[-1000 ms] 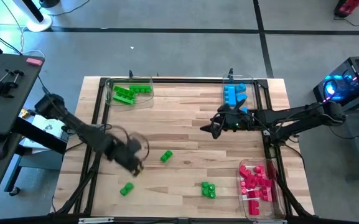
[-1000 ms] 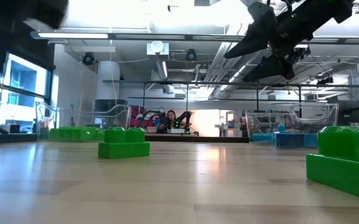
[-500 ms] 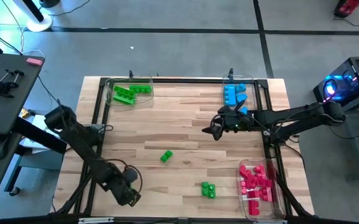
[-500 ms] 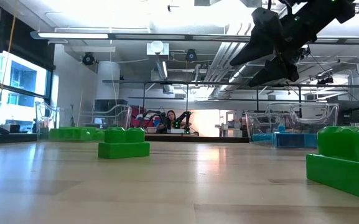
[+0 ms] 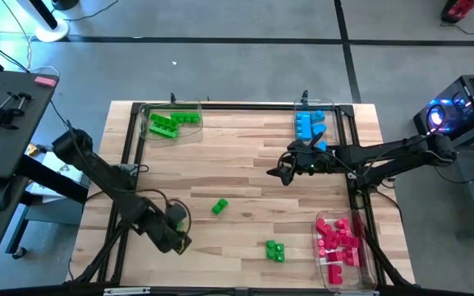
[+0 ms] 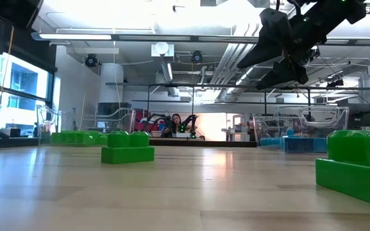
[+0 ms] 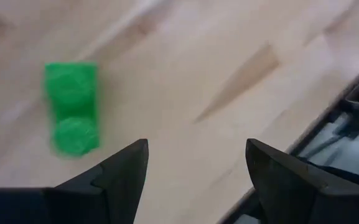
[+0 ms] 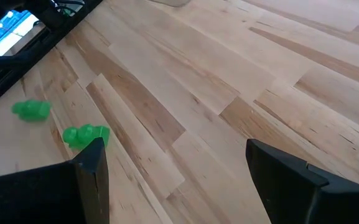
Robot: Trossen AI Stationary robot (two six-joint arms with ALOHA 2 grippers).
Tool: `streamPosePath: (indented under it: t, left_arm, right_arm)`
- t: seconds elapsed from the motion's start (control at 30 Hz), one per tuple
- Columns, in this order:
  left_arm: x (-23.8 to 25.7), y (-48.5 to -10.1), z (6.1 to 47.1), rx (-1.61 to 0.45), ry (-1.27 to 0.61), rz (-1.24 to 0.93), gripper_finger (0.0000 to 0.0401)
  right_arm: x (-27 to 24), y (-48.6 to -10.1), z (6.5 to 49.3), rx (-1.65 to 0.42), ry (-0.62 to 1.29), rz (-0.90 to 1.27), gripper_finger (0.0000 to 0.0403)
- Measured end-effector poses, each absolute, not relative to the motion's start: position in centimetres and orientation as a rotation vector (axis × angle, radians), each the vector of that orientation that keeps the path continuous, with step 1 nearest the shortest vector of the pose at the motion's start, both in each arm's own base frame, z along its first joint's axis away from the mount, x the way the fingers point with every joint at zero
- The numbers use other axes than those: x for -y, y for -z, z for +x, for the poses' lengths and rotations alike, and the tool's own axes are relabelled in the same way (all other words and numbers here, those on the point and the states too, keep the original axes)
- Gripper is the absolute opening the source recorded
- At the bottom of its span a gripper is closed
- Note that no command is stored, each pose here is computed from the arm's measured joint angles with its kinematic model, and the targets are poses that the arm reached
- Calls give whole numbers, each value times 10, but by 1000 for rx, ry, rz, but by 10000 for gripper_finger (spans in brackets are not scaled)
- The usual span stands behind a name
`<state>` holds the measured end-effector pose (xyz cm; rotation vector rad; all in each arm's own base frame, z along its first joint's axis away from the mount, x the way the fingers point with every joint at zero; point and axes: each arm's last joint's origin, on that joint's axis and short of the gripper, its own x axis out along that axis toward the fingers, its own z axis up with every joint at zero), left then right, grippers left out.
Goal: Sort blocks
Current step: Put the green game piece into the top left transparent bin
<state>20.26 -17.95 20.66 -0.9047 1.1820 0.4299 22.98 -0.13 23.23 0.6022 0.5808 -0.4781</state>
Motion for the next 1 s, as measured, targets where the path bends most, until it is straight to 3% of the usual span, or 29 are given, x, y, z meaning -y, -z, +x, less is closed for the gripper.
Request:
streamPosePath:
  t: [0.3, 0.67, 1.0]
  left_arm:
    - [155, -197, 193, -1291, -597, -644, 257]
    - [140, -159, 225, -1398, -719, -655, 257]
    - [142, -143, 228, -1489, -780, -726, 256]
  right_arm:
    - [1, -232, 230, -583, 477, 596, 254]
    - [2, -231, 229, -584, 499, 612, 254]
    - [2, -231, 228, -595, 503, 609, 254]
